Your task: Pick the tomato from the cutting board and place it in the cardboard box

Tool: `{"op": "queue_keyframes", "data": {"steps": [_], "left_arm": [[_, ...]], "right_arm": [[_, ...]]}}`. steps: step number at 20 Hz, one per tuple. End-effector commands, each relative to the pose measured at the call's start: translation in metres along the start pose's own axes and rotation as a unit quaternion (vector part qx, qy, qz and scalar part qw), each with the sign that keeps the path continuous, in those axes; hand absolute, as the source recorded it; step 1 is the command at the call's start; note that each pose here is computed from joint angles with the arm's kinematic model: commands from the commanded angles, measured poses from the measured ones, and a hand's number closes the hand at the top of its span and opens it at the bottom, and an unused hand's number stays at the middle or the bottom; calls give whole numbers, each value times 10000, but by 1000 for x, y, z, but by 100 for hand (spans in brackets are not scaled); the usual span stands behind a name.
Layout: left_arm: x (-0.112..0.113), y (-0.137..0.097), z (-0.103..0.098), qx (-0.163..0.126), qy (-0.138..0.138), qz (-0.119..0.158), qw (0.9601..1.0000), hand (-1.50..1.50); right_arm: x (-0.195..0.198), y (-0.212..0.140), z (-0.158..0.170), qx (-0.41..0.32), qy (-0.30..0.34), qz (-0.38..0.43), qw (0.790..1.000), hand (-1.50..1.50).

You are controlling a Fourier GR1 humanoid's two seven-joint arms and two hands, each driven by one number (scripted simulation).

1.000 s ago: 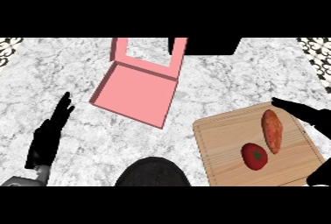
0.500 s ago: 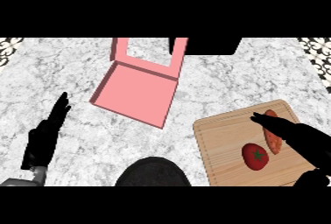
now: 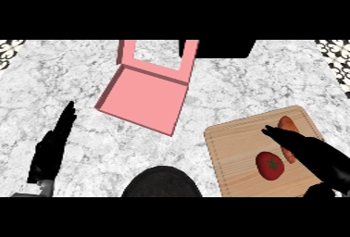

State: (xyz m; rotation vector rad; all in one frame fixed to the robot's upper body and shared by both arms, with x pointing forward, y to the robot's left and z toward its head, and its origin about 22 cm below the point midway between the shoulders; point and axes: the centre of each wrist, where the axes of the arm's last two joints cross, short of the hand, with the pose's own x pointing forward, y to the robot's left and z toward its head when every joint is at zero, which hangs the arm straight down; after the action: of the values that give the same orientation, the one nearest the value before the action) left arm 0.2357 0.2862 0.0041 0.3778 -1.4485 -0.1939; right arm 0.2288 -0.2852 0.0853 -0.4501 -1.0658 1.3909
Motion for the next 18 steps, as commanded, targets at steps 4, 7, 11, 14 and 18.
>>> {"op": "queue_keyframes", "data": {"steps": [4,7,11,14,18], "left_arm": [[-8,18,-1,73,-61,-105,9999,0],[18,9,-13,41,17,-94,9999,0],[10,0,1,-76,96,3,9999,0],[10,-5,13,-7,41,13,10000,0],[-2,3,-7,17,36,-146,9999,0]], "right_arm": [[4,16,-1,53,63,-22,10000,-150],[-12,13,-21,68,121,61,9999,-150],[-17,27,-12,32,81,-16,10000,-150],[-20,6,-11,-126,65,-96,9999,-150],[-4,27,-21,-73,-31,-128,9999,-150]]}}
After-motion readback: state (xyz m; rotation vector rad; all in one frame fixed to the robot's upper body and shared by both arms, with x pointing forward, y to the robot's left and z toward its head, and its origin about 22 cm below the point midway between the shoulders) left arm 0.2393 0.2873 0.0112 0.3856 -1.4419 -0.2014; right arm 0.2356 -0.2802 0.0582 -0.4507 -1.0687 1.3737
